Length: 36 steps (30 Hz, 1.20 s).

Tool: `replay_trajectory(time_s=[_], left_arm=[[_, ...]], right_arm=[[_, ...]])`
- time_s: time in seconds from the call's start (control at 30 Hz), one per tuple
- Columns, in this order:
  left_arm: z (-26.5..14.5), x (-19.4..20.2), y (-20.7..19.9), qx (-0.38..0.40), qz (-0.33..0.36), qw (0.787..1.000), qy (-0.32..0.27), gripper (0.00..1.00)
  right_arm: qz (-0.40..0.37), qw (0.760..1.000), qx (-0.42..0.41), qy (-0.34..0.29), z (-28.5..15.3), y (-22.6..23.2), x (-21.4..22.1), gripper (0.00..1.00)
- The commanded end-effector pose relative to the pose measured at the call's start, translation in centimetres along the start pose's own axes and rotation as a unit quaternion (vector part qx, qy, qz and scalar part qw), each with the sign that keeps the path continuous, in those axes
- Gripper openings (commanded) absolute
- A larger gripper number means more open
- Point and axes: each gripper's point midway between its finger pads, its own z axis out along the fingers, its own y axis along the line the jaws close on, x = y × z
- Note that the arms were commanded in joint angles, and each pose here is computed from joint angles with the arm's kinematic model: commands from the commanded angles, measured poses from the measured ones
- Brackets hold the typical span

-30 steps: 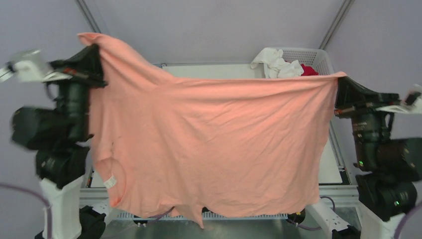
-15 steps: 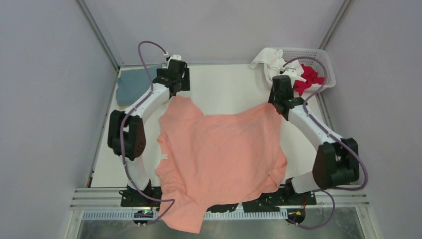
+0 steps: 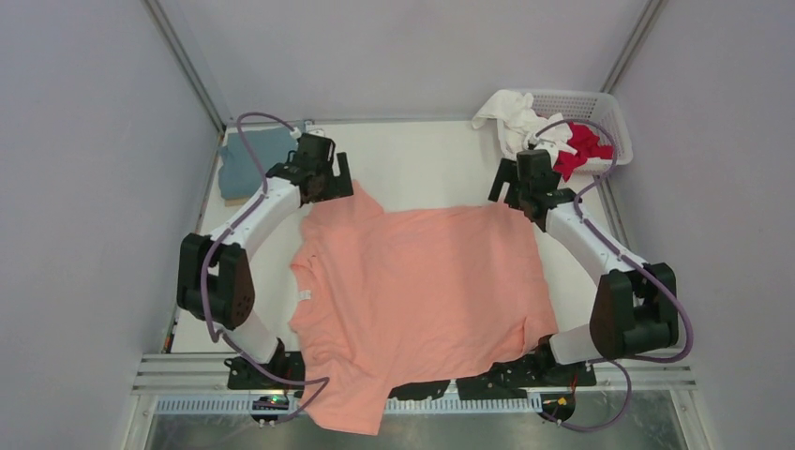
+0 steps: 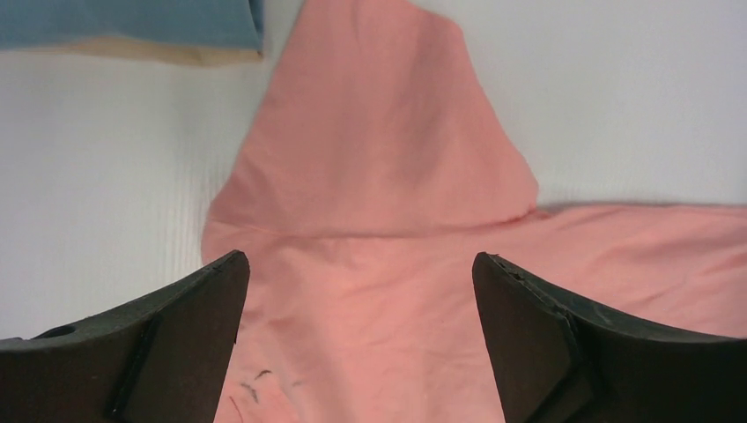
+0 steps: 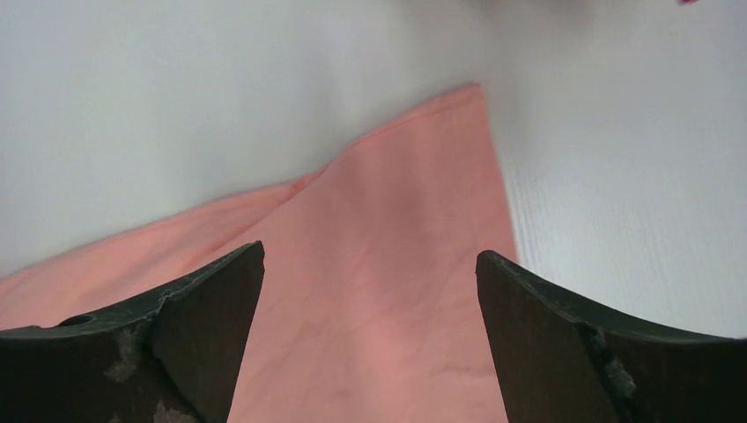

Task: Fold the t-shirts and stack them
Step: Flatten out the tshirt

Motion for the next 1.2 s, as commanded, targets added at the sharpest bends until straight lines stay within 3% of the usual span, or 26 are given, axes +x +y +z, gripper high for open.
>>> replay_trajectory(time_s=[0.0, 0.23, 0.43, 0.87, 1.17], left_arm=[[-1.3, 3.2, -2.4, 0.078, -0.036, 0.995, 0.046, 0.99], [1.2, 8.5, -2.7, 0.081, -0.029, 0.987, 0.135, 0.99], [3.7, 9.9, -4.4, 0.102, -0.034, 0.978, 0.18, 0.99], [8.7, 6.6, -5.9, 0.096, -0.029, 0.968, 0.23, 0.99], [10.8, 3.3, -6.8, 0.107, -0.039, 0.966, 0.233, 0.99]], right_arm=[[0.007, 0.993, -0.069, 0.09, 0.4, 2.2, 6.5, 0.95], [0.0, 0.989, -0.04, 0.139, 1.8, 0.8, 10.6, 0.95], [-0.003, 0.985, -0.024, 0.171, 3.4, 0.3, 12.3, 0.95], [0.021, 0.984, 0.009, 0.179, 7.5, -1.2, 8.8, 0.95], [0.013, 0.987, 0.018, 0.161, 10.2, -1.1, 6.0, 0.95]])
